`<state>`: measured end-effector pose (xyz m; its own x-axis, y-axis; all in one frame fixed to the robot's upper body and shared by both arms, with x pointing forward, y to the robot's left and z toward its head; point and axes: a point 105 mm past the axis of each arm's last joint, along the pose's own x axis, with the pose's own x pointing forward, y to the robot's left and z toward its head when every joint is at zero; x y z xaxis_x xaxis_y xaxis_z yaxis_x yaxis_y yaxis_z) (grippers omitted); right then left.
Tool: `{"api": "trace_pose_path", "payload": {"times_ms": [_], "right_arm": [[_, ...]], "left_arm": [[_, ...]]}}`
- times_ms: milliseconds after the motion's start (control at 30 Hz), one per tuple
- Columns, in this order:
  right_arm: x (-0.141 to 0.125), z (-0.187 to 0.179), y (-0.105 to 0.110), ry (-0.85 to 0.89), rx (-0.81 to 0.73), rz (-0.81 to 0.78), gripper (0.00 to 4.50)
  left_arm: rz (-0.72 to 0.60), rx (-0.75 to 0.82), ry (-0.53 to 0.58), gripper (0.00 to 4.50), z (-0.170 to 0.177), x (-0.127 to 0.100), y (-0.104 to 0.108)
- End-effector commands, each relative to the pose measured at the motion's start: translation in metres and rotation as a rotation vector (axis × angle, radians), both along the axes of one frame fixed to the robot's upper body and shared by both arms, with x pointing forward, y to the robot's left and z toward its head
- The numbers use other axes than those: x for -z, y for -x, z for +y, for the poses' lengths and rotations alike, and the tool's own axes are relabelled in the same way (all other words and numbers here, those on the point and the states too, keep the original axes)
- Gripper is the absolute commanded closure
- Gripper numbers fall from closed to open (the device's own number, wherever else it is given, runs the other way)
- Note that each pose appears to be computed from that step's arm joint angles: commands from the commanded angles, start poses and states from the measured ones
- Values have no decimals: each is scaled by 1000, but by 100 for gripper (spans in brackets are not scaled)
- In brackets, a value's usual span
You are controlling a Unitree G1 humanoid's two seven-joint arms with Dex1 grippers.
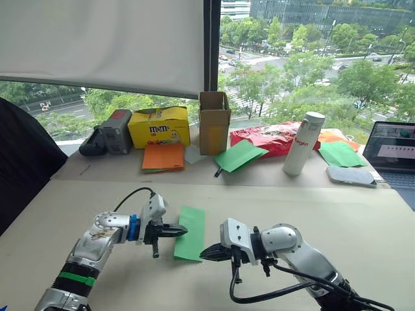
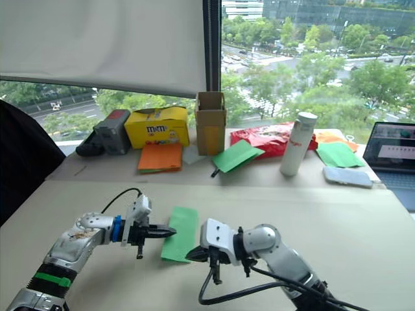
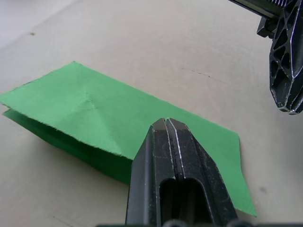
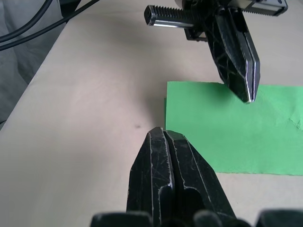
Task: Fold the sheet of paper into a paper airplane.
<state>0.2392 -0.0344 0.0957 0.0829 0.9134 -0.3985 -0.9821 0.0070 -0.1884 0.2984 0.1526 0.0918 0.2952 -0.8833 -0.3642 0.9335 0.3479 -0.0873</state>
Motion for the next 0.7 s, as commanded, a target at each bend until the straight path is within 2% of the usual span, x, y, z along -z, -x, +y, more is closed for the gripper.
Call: {"api": "trace_pose_path", "payload": {"times_ms": [33,100,267,433,533,700], "right_arm": [[-19,-6,-3,-15,26,-41,448],[-22,-12,-7,-7,57,-50,448],[-31,-25,-21,7,136,-88,448],[-36,-40,-27,28,203,-113,448],[-37,-49,-29,38,247,-119,448],[-37,-61,-27,71,309,-131,448]], "left_arm": [[-73,-54,-4,450,22,-23,-7],[-72,-78,-37,450,33,-19,-7],[-47,-73,-142,450,38,12,-5],[-39,-49,-76,450,12,18,-11],[-31,-19,-2,450,-10,15,-14],[-27,78,52,450,-45,11,-6]]}}
